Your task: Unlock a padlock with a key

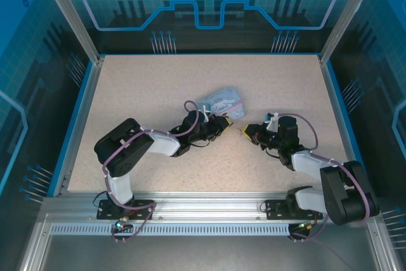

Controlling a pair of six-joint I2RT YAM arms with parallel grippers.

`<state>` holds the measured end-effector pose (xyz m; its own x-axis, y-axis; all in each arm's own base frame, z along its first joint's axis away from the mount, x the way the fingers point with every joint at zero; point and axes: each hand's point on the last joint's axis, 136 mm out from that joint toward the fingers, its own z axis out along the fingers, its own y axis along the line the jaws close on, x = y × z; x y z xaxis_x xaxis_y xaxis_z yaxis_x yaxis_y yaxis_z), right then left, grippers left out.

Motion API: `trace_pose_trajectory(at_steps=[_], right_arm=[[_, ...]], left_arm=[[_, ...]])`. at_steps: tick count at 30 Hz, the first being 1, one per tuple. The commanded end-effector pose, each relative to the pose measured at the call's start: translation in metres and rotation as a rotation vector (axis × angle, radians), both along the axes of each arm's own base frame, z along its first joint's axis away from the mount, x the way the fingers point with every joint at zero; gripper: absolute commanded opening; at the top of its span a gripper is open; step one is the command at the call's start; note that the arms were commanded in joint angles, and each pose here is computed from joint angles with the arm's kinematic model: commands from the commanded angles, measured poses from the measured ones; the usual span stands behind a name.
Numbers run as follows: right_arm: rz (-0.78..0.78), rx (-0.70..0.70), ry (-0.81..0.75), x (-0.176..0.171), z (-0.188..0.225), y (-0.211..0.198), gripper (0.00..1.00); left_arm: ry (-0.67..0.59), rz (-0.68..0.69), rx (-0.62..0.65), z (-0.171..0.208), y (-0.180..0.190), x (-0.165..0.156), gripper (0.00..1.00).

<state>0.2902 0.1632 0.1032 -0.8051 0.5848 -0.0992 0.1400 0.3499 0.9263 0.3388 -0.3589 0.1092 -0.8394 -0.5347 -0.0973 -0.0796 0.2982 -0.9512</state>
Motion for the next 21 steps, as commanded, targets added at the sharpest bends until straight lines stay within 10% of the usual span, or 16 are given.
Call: trace_pose_trajectory(at_steps=[1,21], right_arm=[[-0.023,0.03,-0.045,0.008,0.013,0.004,0.0],[-0.114,0.066,-0.032,0.025,0.023,0.018,0.0]], left_arm=[[-0.047,0.05,-0.087,0.027,0.003,0.009,0.0],[-0.071,0.141,-0.164,0.05,0.012,0.018,0.0]])
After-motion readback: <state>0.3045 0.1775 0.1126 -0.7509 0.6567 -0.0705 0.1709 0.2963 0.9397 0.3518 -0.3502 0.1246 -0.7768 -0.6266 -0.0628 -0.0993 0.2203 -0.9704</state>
